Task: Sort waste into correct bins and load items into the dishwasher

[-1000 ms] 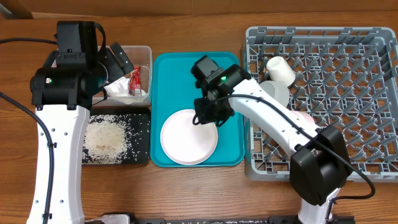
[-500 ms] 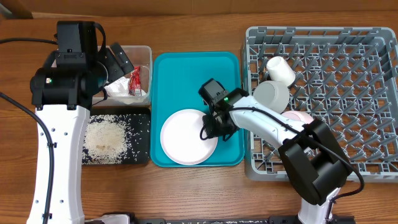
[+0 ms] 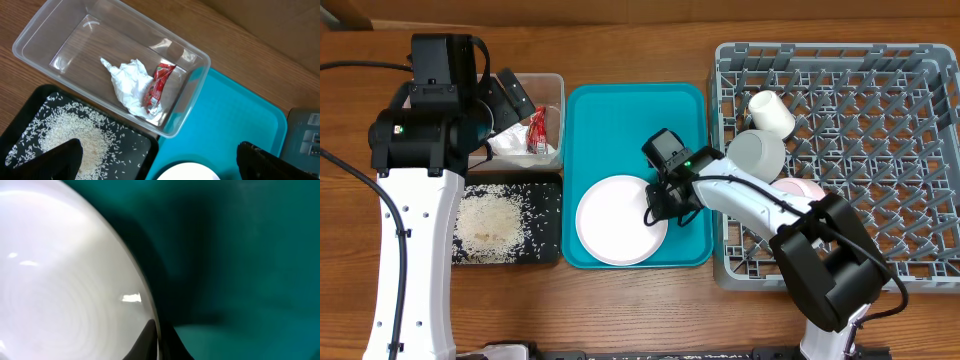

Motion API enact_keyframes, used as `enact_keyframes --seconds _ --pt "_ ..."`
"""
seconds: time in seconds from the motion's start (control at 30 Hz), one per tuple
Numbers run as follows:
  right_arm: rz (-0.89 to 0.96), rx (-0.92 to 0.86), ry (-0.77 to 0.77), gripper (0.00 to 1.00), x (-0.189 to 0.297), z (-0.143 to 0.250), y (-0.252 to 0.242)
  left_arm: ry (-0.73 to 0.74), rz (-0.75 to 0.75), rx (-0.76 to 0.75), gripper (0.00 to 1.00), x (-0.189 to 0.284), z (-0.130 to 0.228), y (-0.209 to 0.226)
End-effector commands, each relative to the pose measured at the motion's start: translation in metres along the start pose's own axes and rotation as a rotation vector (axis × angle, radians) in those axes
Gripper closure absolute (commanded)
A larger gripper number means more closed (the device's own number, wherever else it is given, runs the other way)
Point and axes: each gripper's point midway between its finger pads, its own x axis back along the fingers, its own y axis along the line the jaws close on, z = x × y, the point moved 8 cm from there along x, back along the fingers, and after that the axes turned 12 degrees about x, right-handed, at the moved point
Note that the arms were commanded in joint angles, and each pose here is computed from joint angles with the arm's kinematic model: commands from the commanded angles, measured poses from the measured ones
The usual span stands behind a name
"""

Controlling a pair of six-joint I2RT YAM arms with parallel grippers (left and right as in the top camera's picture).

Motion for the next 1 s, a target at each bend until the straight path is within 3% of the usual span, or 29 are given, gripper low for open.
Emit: enact_keyframes --seconds 0.0,0.2,0.4,0.53,0.67,0.8,0.97 --pt "0.015 0.030 -0.059 0.96 0.032 -0.021 -0.004 -0.012 0.001 0.009 0.00 0.002 -0.003 -0.001" --pt "0.198 0.049 -0.250 0.96 0.163 -0.054 -0.016 -0.012 0.001 0.009 0.00 0.002 -0.003 -0.001" --pt "0.906 -0.135 -0.489 0.96 0.296 -0.044 -0.072 -0.012 0.001 0.009 0.00 0.002 -0.003 -0.001" --pt "1.316 -0.267 -0.457 0.96 0.335 -0.022 -0.109 -0.011 0.002 0.009 0.00 0.002 -0.003 -0.001" --pt "1.364 -0.399 -0.386 0.96 0.339 -0.003 -0.146 -0.012 0.001 0.009 0.00 0.002 -0.003 -0.001" --pt "1.376 -0.454 -0.216 0.96 0.335 0.017 -0.187 -0.012 0.001 0.009 0.00 0.002 -0.003 -0.001" --pt "1.213 -0.529 -0.068 0.96 0.314 0.037 -0.223 -0.012 0.001 0.009 0.00 0.002 -0.003 -0.001"
